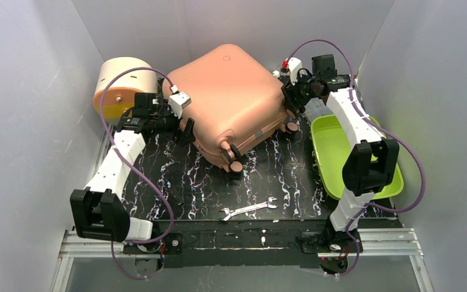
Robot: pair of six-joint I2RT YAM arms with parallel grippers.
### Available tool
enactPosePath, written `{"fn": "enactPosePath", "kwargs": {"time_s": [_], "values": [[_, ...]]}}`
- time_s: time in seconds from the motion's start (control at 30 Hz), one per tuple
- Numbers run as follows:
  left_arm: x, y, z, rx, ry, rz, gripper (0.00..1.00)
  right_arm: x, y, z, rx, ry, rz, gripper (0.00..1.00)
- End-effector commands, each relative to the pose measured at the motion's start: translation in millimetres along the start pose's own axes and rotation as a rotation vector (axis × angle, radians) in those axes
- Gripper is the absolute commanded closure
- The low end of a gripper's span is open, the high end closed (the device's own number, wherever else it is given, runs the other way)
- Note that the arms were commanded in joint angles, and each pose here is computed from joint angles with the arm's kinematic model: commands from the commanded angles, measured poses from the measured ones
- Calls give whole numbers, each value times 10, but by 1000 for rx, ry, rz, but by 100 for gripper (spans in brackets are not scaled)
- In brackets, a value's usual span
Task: Open, take out, and arrange the luggage
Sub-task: Rotate the luggage at the center of the board.
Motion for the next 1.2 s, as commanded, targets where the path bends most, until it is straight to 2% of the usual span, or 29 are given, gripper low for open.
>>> {"fn": "enactPosePath", "kwargs": {"time_s": [0.0, 0.27, 0.53, 0.77, 1.03, 1.17], "values": [[51, -252, 81, 15, 8, 18, 2, -10, 74, 190, -143, 7, 10, 39], [-61, -680, 413, -3, 19, 35, 2, 274, 241, 617, -376, -38, 99, 47], [-277, -839, 709, -58, 5, 29, 2, 463, 327, 1097, -533, -28, 142, 50], [-380, -871, 857, -86, -30, 34, 2, 514, 356, 1481, -623, -11, 150, 50], [-646, -677, 967, -171, -59, -20, 2, 396, 417, 1629, -626, -20, 32, 50], [-785, -550, 954, -174, -62, -39, 2, 343, 391, 1815, -685, -24, 26, 50]]}}
Point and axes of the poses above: each gripper's point midway between its finger pads, its own y axis back along the fingers, its own z axis along the line the jaws close on, x = y × z, the point moved 5 cm from there along y, back along the fingers, and after that the axes turned 11 degrees about -y, right-handed, at the moved point
